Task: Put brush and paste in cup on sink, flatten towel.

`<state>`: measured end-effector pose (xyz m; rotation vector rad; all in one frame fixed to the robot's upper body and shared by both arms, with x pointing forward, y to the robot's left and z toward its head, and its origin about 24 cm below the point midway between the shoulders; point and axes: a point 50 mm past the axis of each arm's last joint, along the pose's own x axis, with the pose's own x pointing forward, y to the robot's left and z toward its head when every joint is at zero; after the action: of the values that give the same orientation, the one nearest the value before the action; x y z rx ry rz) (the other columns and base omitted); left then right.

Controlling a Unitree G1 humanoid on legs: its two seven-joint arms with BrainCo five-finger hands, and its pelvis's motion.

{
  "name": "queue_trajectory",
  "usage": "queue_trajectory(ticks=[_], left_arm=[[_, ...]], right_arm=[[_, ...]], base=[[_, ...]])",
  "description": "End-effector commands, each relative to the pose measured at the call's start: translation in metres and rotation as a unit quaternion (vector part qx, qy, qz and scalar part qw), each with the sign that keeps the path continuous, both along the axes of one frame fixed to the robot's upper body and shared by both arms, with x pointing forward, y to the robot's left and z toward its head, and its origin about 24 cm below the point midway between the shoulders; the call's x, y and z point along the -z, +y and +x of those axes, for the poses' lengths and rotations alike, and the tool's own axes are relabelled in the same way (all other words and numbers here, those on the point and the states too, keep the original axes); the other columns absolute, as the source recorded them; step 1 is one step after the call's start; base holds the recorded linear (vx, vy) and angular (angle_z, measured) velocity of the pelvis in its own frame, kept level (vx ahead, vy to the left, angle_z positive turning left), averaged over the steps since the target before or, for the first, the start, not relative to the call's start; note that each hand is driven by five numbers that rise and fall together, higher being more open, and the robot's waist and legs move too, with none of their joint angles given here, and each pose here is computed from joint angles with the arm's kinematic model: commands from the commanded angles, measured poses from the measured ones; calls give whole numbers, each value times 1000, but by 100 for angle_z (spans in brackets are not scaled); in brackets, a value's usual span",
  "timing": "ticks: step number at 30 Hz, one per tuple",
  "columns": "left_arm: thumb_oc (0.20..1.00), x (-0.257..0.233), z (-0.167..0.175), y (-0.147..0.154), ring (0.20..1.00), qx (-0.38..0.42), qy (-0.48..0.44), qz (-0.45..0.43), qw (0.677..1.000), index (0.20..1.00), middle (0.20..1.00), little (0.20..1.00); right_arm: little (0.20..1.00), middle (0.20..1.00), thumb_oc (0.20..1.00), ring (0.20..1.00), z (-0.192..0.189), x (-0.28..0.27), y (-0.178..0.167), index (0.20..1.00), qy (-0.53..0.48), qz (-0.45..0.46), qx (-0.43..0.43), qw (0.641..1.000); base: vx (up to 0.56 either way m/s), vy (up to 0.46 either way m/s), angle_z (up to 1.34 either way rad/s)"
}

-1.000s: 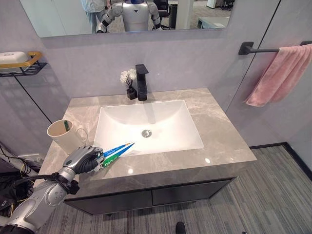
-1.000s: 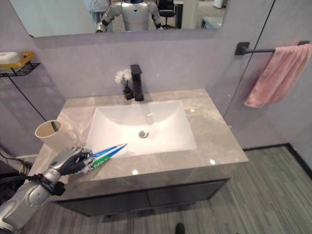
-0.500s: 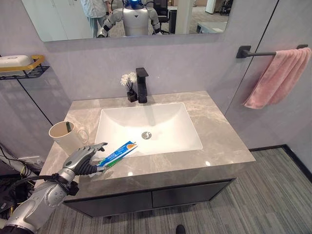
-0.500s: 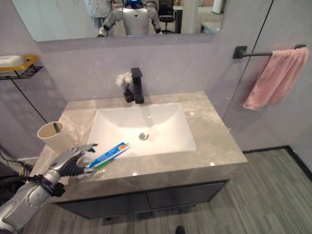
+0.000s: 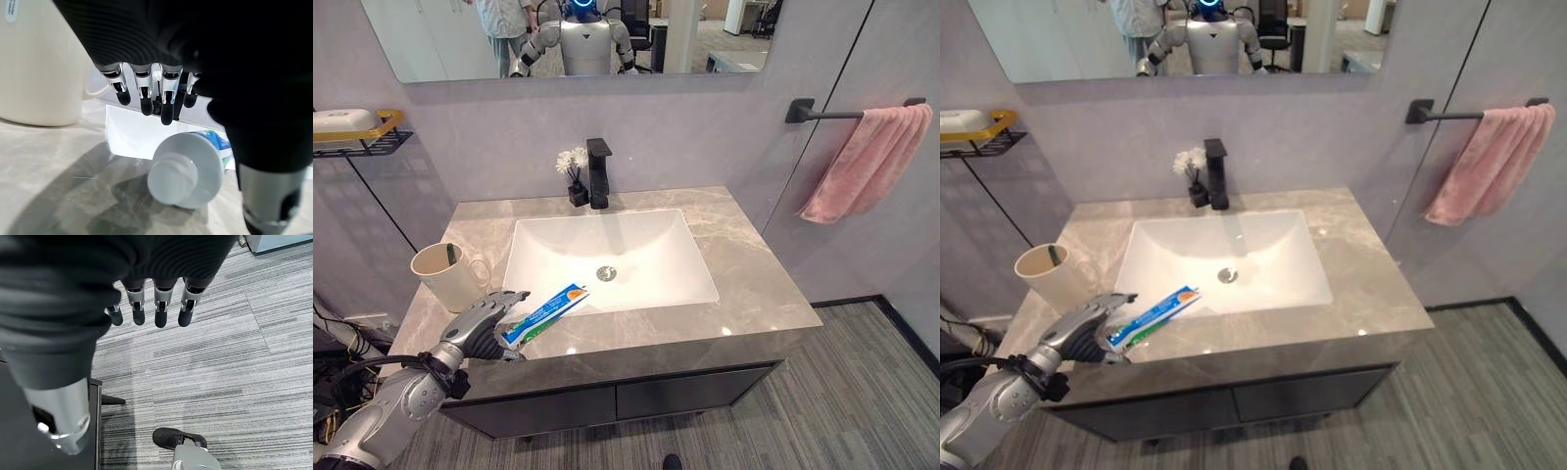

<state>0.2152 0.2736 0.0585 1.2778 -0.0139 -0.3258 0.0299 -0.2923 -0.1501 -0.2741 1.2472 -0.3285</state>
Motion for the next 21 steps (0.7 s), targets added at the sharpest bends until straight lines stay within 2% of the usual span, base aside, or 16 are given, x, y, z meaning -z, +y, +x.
queue_trajectory(ticks=[1, 7, 9, 10, 11, 12, 13, 14, 21], left_arm=[[1000, -29, 20, -8, 1000, 20, -64, -19, 998, 1000, 1000, 1000], [1000, -20, 19, -8, 1000, 9, -47, -27, 998, 1000, 1000, 1000], [906, -14, 18, -9, 906, 5, -38, -32, 999, 906, 906, 906], [777, -14, 19, -9, 777, 5, -36, -33, 999, 777, 777, 777], [495, -11, 19, -10, 495, 4, -30, -37, 999, 495, 495, 495], [391, -9, 19, -10, 391, 2, -26, -38, 999, 391, 391, 391], [247, -8, 19, -11, 247, 3, -24, -41, 999, 247, 247, 247], [200, -7, 20, -13, 200, 5, -22, -43, 999, 200, 200, 200], [200, -2, 20, -16, 200, 19, -4, -27, 999, 200, 200, 200]], right_arm=[[1000, 1000, 1000, 1000, 21, -1, 0, 1000, -11, -9, -6, 1000], [1000, 1000, 1000, 1000, 17, -1, -2, 1000, -5, -10, 0, 1000], [1000, 1000, 1000, 1000, 16, -1, -2, 1000, -4, -10, 2, 1000], [1000, 1000, 1000, 1000, 16, -1, -2, 1000, -3, -10, 3, 1000], [1000, 1000, 1000, 1000, 16, -1, -2, 1000, -3, -10, 2, 1000], [1000, 1000, 1000, 1000, 17, -1, -2, 1000, -4, -11, 2, 1000], [1000, 1000, 1000, 1000, 17, -1, -3, 1000, -5, -13, 3, 1000], [1000, 1000, 1000, 1000, 17, -1, -3, 1000, -5, -13, 3, 1000], [1000, 1000, 1000, 1000, 16, -2, -5, 1000, -6, -16, 12, 1000]], base=[[0, 0, 0], [0, 0, 0], [0, 0, 0], [0, 0, 0], [0, 0, 0], [0, 0, 0], [0, 0, 0], [0, 0, 0], [0, 0, 0]])
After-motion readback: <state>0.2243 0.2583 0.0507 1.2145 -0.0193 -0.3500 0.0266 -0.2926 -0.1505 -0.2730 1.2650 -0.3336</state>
